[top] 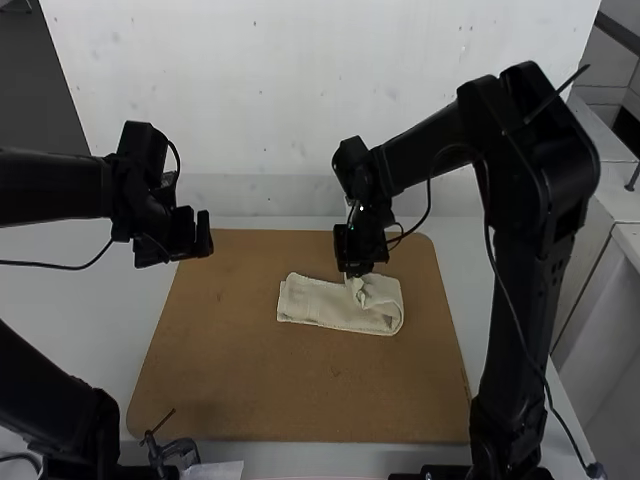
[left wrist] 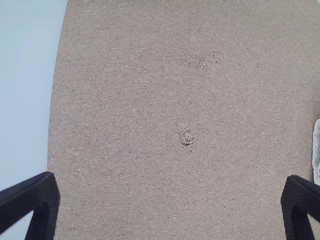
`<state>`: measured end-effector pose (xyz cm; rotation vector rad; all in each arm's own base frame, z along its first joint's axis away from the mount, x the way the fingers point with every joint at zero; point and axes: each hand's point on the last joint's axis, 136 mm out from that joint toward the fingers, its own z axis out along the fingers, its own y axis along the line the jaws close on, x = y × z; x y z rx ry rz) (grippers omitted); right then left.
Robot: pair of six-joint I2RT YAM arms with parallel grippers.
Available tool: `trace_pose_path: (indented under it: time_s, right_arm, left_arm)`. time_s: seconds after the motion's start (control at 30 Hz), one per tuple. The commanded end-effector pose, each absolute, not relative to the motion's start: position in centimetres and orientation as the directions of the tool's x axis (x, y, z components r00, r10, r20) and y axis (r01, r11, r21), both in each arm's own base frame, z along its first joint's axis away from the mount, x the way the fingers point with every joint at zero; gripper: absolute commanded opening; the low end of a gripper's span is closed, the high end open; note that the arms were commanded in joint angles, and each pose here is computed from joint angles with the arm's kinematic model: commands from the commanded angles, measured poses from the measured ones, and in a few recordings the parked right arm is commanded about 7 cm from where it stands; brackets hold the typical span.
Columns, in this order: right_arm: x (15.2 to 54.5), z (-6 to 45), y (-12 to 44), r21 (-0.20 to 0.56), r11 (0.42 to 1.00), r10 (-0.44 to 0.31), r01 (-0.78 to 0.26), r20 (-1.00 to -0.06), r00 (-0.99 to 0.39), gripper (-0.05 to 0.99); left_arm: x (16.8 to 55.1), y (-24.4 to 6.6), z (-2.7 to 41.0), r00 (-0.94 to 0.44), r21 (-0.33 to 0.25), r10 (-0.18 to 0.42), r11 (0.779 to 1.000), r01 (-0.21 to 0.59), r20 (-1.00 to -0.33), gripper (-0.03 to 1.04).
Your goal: Fold the towel.
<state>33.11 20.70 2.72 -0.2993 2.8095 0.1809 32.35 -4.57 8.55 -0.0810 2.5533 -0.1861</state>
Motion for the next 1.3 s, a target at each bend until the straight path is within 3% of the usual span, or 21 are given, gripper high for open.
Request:
trace_pose_path:
  time_s: [0.0, 0.53, 1.03, 1.13, 1.27]
  right_arm:
    - [34.1, 3.1, 23.5, 0.086, 0.978, -0.149, -0.189, -0.342, -0.928, 0.02]
    - [36.8, 2.6, 30.8, 0.045, 0.976, -0.179, -0.212, -0.383, -0.906, 0.02]
    - [35.4, 1.2, 33.9, 0.017, 0.968, -0.231, -0.252, -0.342, -0.911, 0.02]
    - [35.9, 1.9, 34.3, 0.036, 0.968, -0.219, -0.249, -0.363, -0.906, 0.32]
    - [36.9, 5.7, 34.8, 0.096, 0.968, -0.170, -0.233, -0.434, -0.885, 0.33]
  left_arm:
    - [32.1, -4.1, 9.1, -0.821, -0.148, -0.091, 0.989, -0.008, -0.564, 1.00]
    - [31.7, -3.5, 8.6, -0.827, -0.164, -0.105, 0.986, -0.016, -0.552, 1.00]
    - [31.2, -2.9, 7.8, -0.836, -0.185, -0.115, 0.983, -0.016, -0.537, 1.00]
    - [31.2, -2.9, 7.7, -0.835, -0.186, -0.117, 0.982, -0.018, -0.538, 1.00]
    - [31.1, -2.7, 7.4, -0.836, -0.186, -0.122, 0.982, -0.025, -0.534, 1.00]
